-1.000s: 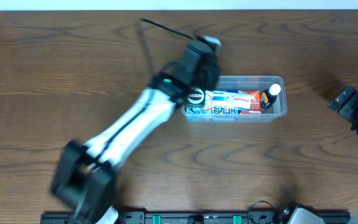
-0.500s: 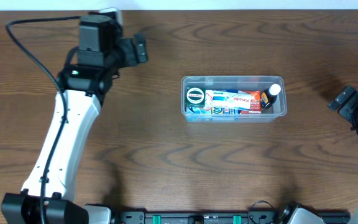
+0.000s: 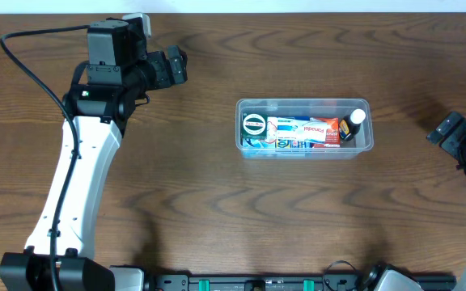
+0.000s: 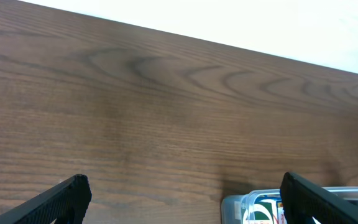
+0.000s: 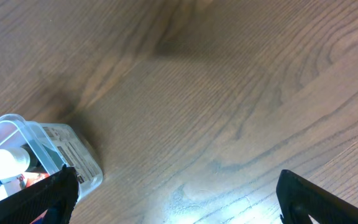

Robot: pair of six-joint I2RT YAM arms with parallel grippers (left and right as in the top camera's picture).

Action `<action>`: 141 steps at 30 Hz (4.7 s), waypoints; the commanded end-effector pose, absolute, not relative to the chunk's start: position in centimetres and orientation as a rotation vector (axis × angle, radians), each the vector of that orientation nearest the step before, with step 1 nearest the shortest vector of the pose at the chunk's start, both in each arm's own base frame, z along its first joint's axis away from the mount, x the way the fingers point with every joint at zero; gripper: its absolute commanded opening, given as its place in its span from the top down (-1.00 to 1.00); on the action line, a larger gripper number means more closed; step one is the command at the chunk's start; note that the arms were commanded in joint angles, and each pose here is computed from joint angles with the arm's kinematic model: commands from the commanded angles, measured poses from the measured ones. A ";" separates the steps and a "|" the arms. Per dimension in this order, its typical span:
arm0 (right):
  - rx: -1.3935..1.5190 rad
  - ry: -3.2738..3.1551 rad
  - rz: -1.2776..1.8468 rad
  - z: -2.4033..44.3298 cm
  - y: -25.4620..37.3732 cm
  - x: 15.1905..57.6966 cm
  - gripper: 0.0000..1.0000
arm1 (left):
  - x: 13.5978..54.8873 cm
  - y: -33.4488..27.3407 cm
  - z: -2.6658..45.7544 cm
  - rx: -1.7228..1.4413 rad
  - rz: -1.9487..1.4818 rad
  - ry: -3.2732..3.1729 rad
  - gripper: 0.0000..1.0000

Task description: Pack container

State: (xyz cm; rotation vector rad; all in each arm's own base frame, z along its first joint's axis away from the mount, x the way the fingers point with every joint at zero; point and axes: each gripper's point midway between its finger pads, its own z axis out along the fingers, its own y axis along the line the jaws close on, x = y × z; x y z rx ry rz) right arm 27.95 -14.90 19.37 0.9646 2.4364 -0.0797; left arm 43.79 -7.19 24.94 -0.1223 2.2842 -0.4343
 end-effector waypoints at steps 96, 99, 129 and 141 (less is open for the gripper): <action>0.211 1.626 0.133 15.8 -0.5 24.6 -0.99 | 43.6 -7.2 25.7 -0.108 -0.445 2.271 -0.96; 0.214 1.626 0.134 15.8 -0.5 24.6 -0.99 | 43.6 -7.2 25.7 -0.108 -0.445 2.271 -0.96; 0.214 1.626 0.134 15.8 -0.5 24.6 -0.98 | 43.6 -7.2 25.7 -0.108 -0.445 2.271 -0.96; 0.214 1.626 0.134 15.8 -0.5 24.6 -0.98 | 39.9 -6.6 25.2 -0.121 -0.426 2.286 -0.96</action>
